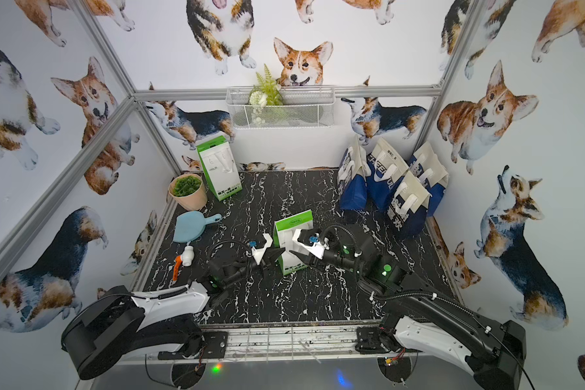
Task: Open the takeout bag
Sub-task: Open the takeout bag at the center of the board.
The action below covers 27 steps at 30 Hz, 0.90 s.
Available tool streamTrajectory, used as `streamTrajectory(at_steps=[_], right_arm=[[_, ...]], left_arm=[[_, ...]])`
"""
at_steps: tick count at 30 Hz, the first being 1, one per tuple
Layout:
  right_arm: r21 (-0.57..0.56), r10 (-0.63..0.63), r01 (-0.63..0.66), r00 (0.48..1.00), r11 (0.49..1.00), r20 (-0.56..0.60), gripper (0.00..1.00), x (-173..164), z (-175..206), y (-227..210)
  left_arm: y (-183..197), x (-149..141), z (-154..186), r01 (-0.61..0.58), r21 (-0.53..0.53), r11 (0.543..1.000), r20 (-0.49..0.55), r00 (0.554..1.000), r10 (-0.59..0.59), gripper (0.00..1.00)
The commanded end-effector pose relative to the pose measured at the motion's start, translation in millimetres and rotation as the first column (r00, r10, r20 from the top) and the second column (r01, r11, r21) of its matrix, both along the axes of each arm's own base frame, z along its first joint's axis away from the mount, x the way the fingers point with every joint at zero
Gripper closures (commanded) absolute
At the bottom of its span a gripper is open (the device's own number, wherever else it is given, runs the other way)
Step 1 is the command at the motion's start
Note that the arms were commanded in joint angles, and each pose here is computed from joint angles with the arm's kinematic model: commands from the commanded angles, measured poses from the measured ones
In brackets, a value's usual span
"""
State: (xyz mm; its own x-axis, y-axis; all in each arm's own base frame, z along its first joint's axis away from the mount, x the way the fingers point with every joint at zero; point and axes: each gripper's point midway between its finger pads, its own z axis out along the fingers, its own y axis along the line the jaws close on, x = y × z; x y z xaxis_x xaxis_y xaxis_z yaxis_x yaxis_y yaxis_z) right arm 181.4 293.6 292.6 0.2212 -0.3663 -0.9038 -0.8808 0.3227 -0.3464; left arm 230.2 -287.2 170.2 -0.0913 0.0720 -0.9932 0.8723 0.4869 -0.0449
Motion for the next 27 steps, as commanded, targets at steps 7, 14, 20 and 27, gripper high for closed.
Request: streamTrajectory(at_steps=[7,14,20,27], right_arm=[[-0.146,0.042,0.018,0.917,0.989,0.397,0.41,18.6,8.0,28.2],[-0.148,-0.006,0.081,0.894,0.986,0.447,0.45,34.1,7.6,33.7],[-0.223,0.012,0.101,0.89,0.97,0.456,0.48,46.9,-18.8,45.3],[-0.162,-0.055,0.155,0.866,0.975,0.497,0.57,57.5,-9.7,48.0]], left_arm=[[-3.6,-1.2,26.1,0.026,-0.085,0.996,0.064,0.998,-0.02,1.0],[-5.8,-0.8,24.1,0.032,-0.088,0.996,0.047,0.999,-0.028,1.0],[-4.6,-2.1,24.5,0.031,-0.092,0.995,0.042,0.999,-0.027,1.0],[-5.4,-2.6,23.7,0.036,-0.09,0.995,0.04,0.999,-0.033,1.0]])
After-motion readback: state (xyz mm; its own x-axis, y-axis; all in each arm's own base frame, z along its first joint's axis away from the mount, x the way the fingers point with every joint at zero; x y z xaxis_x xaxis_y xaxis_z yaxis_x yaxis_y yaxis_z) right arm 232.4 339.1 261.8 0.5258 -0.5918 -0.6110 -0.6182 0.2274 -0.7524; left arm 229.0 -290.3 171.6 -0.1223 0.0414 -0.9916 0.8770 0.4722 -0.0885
